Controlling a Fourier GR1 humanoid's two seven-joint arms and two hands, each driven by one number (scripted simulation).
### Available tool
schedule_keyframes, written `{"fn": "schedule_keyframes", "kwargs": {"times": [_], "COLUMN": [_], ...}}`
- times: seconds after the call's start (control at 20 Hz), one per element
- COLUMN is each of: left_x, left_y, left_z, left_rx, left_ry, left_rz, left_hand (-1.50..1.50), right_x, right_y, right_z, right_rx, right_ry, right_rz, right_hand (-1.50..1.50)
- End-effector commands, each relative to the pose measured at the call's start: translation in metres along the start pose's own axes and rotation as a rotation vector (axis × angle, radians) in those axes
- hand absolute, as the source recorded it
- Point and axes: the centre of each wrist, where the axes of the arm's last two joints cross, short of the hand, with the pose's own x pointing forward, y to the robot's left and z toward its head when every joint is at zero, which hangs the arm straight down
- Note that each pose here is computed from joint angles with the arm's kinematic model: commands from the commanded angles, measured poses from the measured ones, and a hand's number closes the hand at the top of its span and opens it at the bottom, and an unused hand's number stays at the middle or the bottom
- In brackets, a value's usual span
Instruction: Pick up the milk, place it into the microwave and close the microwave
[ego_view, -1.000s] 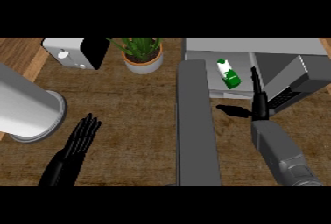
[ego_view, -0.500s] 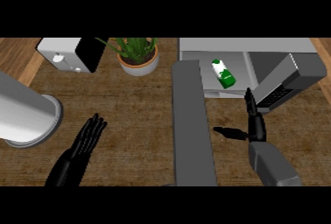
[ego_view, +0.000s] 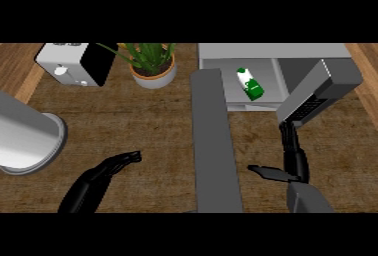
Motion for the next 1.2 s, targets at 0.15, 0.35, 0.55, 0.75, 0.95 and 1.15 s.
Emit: {"fn": "schedule_keyframes", "kwargs": {"times": [0.15,0.35,0.55,0.75,0.95,1.15], "left_x": [-0.002,-0.004,-0.017,-0.036,-0.066,-0.068], "left_y": [-0.019,-0.018,-0.035,-0.054,-0.100,-0.138], "left_z": [-0.010,-0.017,-0.032,-0.036,-0.056,-0.061], "left_rx": [-0.079,-0.170,-0.315,-0.418,-0.451,-0.480], "left_ry": [0.052,0.095,0.130,0.186,0.156,0.160], "left_rz": [-0.109,-0.179,-0.264,-0.254,-0.224,-0.226], "left_hand": [1.50,1.50,1.50,1.50,1.50,1.50], "right_x": [-0.001,0.013,0.034,0.059,0.082,0.112], "right_y": [-0.024,-0.050,-0.047,-0.067,-0.073,-0.083], "right_z": [0.044,0.058,0.053,0.077,0.102,0.105], "right_rx": [0.031,0.022,0.043,0.029,0.011,0.044], "right_ry": [-0.097,-0.112,-0.129,-0.150,-0.150,-0.168], "right_rz": [-0.116,-0.107,-0.111,-0.111,-0.097,-0.113], "right_hand": [-1.50,-1.50,-1.50,-1.50,-1.50,-1.50]}}
